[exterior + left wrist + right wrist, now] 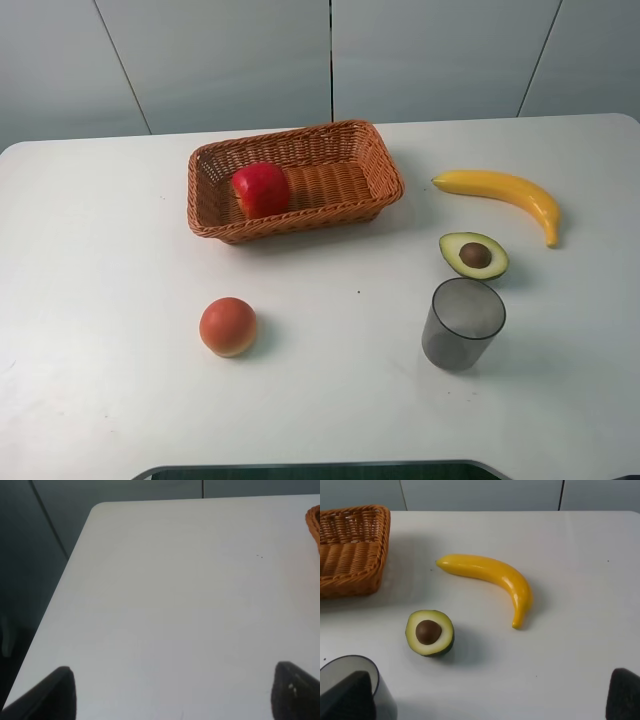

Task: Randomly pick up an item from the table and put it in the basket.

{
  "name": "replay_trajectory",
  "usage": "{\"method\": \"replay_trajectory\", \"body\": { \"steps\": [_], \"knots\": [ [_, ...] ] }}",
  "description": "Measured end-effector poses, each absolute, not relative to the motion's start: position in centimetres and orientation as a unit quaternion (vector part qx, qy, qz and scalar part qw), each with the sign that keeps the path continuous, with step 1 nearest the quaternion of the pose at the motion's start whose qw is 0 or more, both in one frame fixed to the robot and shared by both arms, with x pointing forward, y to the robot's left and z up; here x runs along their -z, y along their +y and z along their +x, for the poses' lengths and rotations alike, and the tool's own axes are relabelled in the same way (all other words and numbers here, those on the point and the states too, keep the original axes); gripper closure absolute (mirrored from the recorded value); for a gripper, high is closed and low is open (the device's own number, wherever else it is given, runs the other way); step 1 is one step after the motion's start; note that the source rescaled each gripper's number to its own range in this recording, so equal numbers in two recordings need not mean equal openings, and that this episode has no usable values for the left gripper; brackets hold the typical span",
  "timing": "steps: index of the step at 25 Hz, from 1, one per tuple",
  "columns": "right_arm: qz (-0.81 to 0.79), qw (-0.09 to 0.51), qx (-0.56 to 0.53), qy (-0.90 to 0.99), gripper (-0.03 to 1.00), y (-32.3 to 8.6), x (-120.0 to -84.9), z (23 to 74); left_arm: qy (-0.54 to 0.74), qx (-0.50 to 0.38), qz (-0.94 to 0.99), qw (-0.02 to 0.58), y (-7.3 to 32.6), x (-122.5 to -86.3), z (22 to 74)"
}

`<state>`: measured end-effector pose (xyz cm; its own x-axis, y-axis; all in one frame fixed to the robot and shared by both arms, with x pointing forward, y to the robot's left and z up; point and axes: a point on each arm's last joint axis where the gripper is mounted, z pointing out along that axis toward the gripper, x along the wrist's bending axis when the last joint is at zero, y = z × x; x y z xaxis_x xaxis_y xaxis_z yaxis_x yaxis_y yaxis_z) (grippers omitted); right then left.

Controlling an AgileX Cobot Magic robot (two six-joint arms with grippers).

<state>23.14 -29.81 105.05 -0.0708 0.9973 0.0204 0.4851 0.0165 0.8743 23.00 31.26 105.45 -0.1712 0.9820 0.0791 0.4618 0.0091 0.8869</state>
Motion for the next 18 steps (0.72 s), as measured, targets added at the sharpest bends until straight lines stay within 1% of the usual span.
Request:
{"method": "replay_trajectory", "body": {
  "steps": [18],
  "knots": [
    [0.591,0.339,-0.377,0.627,0.00,-29.81,-105.05,23.14,0.640,-0.420,0.564,0.310,31.26,-105.45,23.00]
  ]
}}
